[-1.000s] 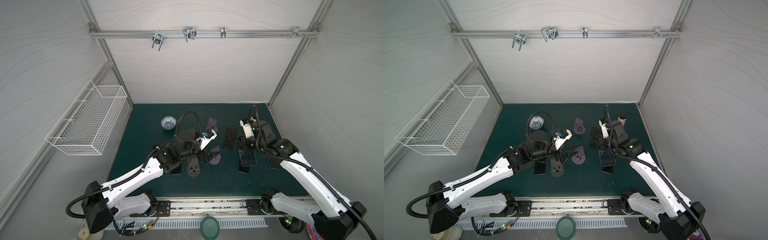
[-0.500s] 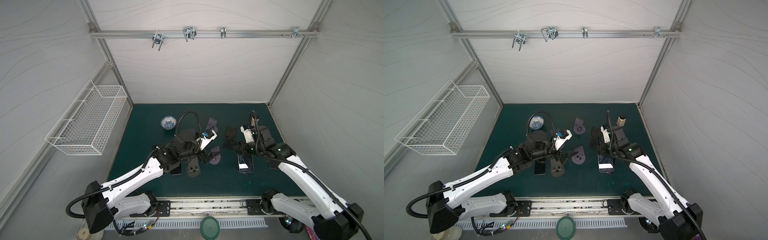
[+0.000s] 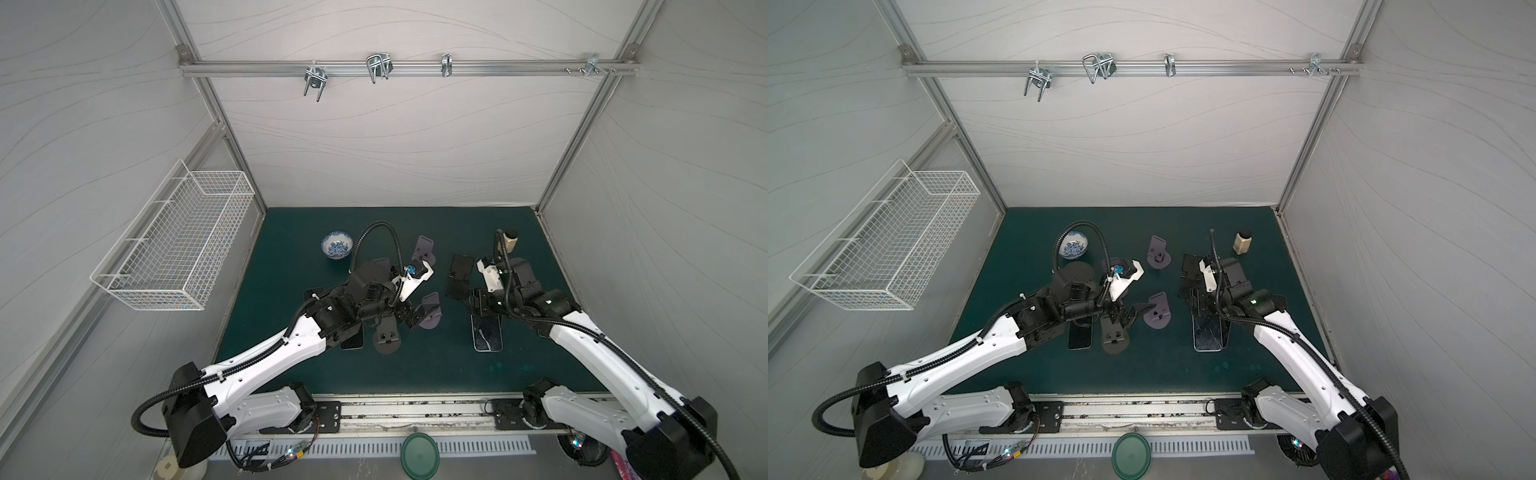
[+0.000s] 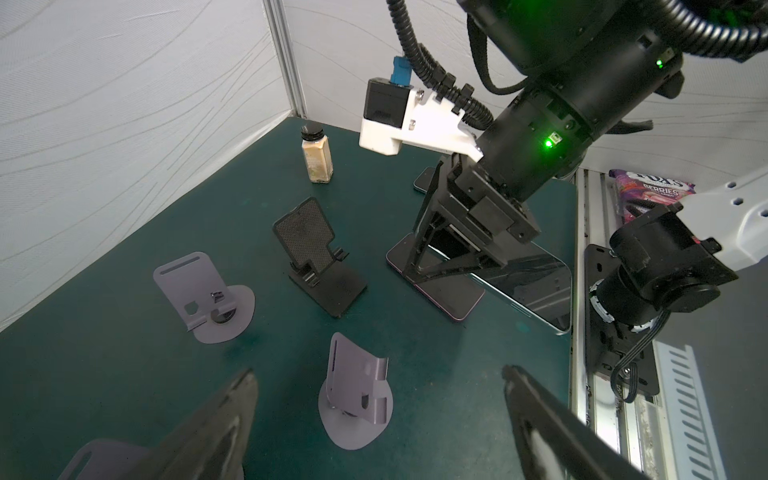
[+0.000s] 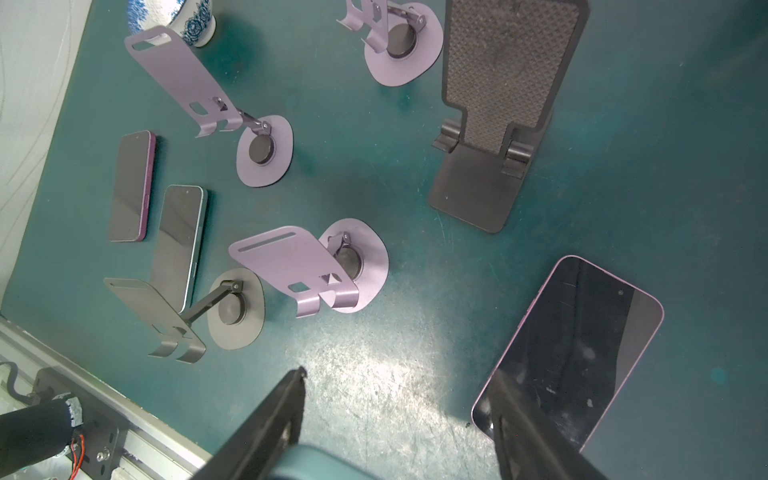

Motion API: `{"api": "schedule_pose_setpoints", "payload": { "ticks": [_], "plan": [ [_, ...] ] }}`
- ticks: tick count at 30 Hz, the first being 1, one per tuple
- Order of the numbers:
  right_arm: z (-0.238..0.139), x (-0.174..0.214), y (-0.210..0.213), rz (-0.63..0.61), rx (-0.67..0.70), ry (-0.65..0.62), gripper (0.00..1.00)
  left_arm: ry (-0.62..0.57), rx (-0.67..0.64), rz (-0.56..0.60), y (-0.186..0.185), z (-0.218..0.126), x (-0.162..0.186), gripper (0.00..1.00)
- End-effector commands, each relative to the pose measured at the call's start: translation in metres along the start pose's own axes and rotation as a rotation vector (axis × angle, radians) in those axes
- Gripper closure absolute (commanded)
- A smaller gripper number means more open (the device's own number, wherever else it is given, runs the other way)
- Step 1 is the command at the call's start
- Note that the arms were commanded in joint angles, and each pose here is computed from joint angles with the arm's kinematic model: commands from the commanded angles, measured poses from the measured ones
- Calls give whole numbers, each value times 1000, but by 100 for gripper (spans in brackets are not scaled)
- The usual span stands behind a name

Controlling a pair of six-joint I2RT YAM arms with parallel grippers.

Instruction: Remove the phone from the phone stand

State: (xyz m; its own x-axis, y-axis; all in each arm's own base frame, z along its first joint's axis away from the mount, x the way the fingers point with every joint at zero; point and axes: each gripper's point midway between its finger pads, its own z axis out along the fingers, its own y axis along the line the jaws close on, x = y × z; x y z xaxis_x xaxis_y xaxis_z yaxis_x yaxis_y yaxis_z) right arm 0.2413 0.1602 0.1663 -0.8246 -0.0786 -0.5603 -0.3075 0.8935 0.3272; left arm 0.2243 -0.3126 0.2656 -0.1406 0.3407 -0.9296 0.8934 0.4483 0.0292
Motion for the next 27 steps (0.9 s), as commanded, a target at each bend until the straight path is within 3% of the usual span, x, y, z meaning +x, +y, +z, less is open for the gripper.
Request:
{"api": "schedule_pose_setpoints", "payload": {
  "ticks": [1, 27],
  "plan": [
    [0, -6, 4, 21, -23, -21, 59, -37, -9, 15, 0, -3, -10, 6],
    [67, 15, -5, 91, 7, 98, 59, -22, -27, 4, 2, -5, 0, 6]
  ]
}}
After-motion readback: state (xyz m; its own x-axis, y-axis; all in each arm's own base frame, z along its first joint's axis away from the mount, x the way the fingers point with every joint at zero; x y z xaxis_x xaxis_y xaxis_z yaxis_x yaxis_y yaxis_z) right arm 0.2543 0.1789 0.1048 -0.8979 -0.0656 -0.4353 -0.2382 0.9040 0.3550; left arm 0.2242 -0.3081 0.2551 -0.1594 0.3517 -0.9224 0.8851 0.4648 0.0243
